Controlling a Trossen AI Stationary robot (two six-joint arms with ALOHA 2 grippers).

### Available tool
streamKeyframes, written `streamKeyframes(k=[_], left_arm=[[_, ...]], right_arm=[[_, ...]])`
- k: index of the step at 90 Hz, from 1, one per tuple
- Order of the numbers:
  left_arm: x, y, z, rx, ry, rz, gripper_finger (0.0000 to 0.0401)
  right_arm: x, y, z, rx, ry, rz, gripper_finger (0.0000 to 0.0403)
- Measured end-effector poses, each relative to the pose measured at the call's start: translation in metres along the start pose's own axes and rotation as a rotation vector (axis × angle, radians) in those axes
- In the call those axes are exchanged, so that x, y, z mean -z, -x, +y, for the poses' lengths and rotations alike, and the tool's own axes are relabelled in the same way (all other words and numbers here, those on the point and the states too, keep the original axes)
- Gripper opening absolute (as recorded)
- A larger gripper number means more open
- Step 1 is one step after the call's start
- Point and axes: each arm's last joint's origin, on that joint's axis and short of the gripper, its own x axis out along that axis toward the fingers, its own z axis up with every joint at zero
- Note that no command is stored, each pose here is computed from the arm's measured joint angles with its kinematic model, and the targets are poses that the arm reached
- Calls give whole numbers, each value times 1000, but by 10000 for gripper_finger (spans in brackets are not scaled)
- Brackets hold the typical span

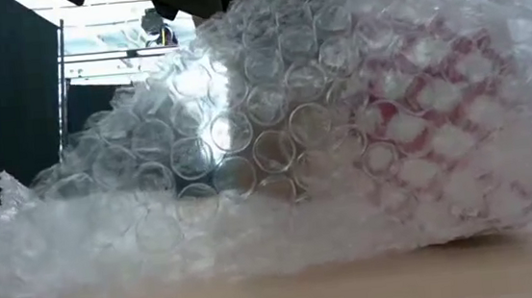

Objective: Wrap mug
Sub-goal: Wrap the red mug with the right transparent bubble wrap

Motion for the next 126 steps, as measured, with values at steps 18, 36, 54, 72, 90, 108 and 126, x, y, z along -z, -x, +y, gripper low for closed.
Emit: streamKeyframes(k=[18,36,54,72,90,108,126], left_arm=[[-1,0,-2,28,3,-4,151],[-3,5,-6,32,-3,-3,151],[-18,28,-16,54,-38,-13,151],[-29,43,-18,19,-54,-26,151],[-24,29,-10,8,-54,-27,151],[-17,9,-3,62,-31,-63,151],[-3,-5,1,66,-32,-33,151]], right_arm=[[13,-40,11,51,14,101,146],[17,-53,12,83,-7,139,146],[17,-56,10,91,-6,146,146],[18,-57,10,93,-2,146,146],[17,-57,11,94,2,132,146],[18,-57,11,90,9,134,146],[18,-55,11,89,5,141,146]])
